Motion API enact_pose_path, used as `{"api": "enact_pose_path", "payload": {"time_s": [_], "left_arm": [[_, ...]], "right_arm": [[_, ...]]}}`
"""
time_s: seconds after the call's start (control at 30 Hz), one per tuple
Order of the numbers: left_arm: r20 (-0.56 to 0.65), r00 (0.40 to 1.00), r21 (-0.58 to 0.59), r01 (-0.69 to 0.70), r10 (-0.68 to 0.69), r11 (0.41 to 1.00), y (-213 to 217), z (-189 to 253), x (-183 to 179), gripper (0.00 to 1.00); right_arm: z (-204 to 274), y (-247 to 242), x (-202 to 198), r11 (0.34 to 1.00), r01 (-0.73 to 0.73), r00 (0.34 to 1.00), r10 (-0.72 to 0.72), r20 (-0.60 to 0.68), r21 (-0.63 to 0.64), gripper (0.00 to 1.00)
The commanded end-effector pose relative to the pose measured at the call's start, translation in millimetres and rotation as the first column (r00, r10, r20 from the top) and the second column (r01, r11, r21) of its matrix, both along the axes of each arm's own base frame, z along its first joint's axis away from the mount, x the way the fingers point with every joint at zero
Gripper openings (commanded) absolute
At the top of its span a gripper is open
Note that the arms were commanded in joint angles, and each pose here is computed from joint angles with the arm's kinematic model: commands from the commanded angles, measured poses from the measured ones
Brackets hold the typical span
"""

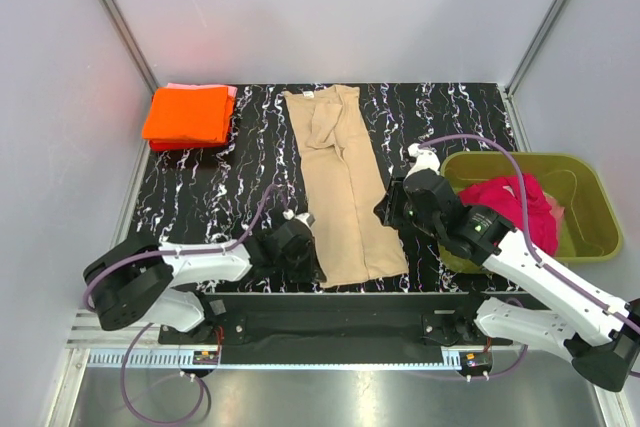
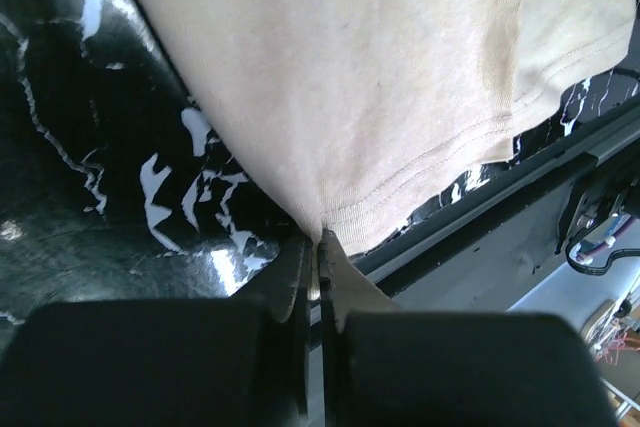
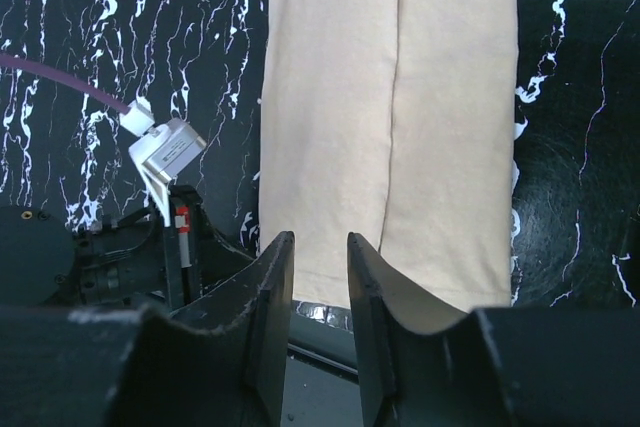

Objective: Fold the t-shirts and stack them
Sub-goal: Fold the tshirt

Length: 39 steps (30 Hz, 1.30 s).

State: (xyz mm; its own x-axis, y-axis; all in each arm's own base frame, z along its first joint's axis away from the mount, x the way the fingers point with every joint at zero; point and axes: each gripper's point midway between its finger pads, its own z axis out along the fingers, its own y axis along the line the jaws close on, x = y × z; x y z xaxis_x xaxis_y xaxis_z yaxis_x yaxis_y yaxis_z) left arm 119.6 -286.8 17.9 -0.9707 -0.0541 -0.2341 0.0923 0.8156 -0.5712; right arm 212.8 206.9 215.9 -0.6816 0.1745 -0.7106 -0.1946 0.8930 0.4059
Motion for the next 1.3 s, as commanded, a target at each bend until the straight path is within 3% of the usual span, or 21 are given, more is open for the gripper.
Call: {"api": "enact_pose_path", "payload": {"time_s": [0.0, 0.3, 0.33, 0.37, 0.4, 0.53, 0.57, 0.7, 0.83, 0.87, 0.9, 0.97, 1.0, 1.03, 1.07, 1.13, 1.2, 1.23, 1.27], "left_arm": [[0.003, 0.999, 0.065, -0.035, 0.035, 0.997, 24, -12, -7, 0.00], [0.068, 0.994, 0.185, -0.101, 0.089, 0.978, 86, 0, -20, 0.00], [0.075, 0.993, 0.182, -0.103, 0.091, 0.978, 87, 3, -19, 0.03], [0.075, 0.993, 0.189, -0.104, 0.092, 0.976, 89, 4, -20, 0.20], [0.067, 0.994, 0.183, -0.101, 0.090, 0.978, 89, 6, -22, 0.27], [0.081, 0.993, 0.160, -0.095, 0.083, 0.983, 82, 19, -18, 0.40], [0.092, 0.992, 0.171, -0.103, 0.088, 0.980, 84, 24, -16, 0.43], [0.227, 0.967, 0.125, -0.149, 0.118, 0.981, 81, 65, 31, 0.49], [0.305, 0.933, 0.034, -0.212, 0.192, 0.977, 91, 104, 100, 0.50], [0.347, 0.915, -0.010, -0.215, 0.205, 0.977, 88, 121, 118, 0.50], [0.341, 0.924, -0.014, -0.179, 0.173, 0.984, 85, 119, 127, 0.51], [0.360, 0.907, -0.097, -0.195, 0.217, 0.976, 89, 134, 161, 0.51], [0.291, 0.941, -0.148, -0.133, 0.172, 0.980, 77, 126, 163, 0.51], [0.287, 0.937, -0.191, -0.147, 0.199, 0.971, 82, 134, 180, 0.51], [0.274, 0.947, -0.234, -0.104, 0.168, 0.967, 76, 138, 185, 0.51], [0.252, 0.956, -0.236, -0.089, 0.150, 0.968, 75, 134, 205, 0.51], [0.226, 0.968, -0.222, -0.062, 0.113, 0.973, 73, 125, 210, 0.51], [0.232, 0.967, -0.226, -0.053, 0.106, 0.973, 72, 128, 213, 0.51], [0.224, 0.970, -0.223, -0.042, 0.093, 0.974, 71, 125, 213, 0.51]], "right_arm": [[10, 0, 1, 1.000, 0.011, 1.000, -0.012, 0.017, 0.013, 0.36], [-1, 16, 10, 1.000, -0.011, 1.000, 0.011, -0.026, -0.018, 0.37], [-6, 19, 13, 1.000, -0.013, 0.999, 0.012, -0.036, -0.028, 0.37], [-7, 21, 15, 0.999, -0.012, 0.999, 0.011, -0.037, -0.031, 0.37], [-5, 24, 18, 1.000, -0.010, 0.999, 0.009, -0.031, -0.027, 0.37], [-3, 24, 44, 0.994, 0.071, 0.997, -0.070, 0.012, -0.081, 0.37], [-10, 21, 56, 0.988, 0.095, 0.995, -0.095, 0.007, -0.118, 0.37], [10, 11, 123, 0.984, 0.175, 0.984, -0.175, -0.016, -0.042, 0.36], [26, 14, 190, 0.984, 0.173, 0.985, -0.173, 0.013, -0.030, 0.36], [6, 20, 210, 0.984, 0.159, 0.987, -0.160, -0.004, -0.079, 0.36], [32, 24, 233, 0.985, 0.169, 0.985, -0.166, 0.048, -0.048, 0.36], [5, 29, 269, 0.979, 0.187, 0.982, -0.186, 0.019, -0.078, 0.35], [24, 34, 290, 0.978, 0.203, 0.978, -0.201, 0.059, -0.039, 0.34], [-9, 30, 312, 0.973, 0.223, 0.975, -0.222, 0.011, -0.059, 0.34], [7, 35, 330, 0.971, 0.240, 0.970, -0.240, 0.038, -0.005, 0.34], [-32, 35, 359, 0.969, 0.246, 0.969, -0.246, -0.009, -0.011, 0.34], [-19, 38, 383, 0.967, 0.253, 0.967, -0.253, 0.032, 0.017, 0.37], [-55, 37, 396, 0.966, 0.258, 0.966, -0.258, -0.002, -0.012, 0.38], [-35, 39, 409, 0.967, 0.252, 0.966, -0.253, 0.053, 0.019, 0.39]]}}
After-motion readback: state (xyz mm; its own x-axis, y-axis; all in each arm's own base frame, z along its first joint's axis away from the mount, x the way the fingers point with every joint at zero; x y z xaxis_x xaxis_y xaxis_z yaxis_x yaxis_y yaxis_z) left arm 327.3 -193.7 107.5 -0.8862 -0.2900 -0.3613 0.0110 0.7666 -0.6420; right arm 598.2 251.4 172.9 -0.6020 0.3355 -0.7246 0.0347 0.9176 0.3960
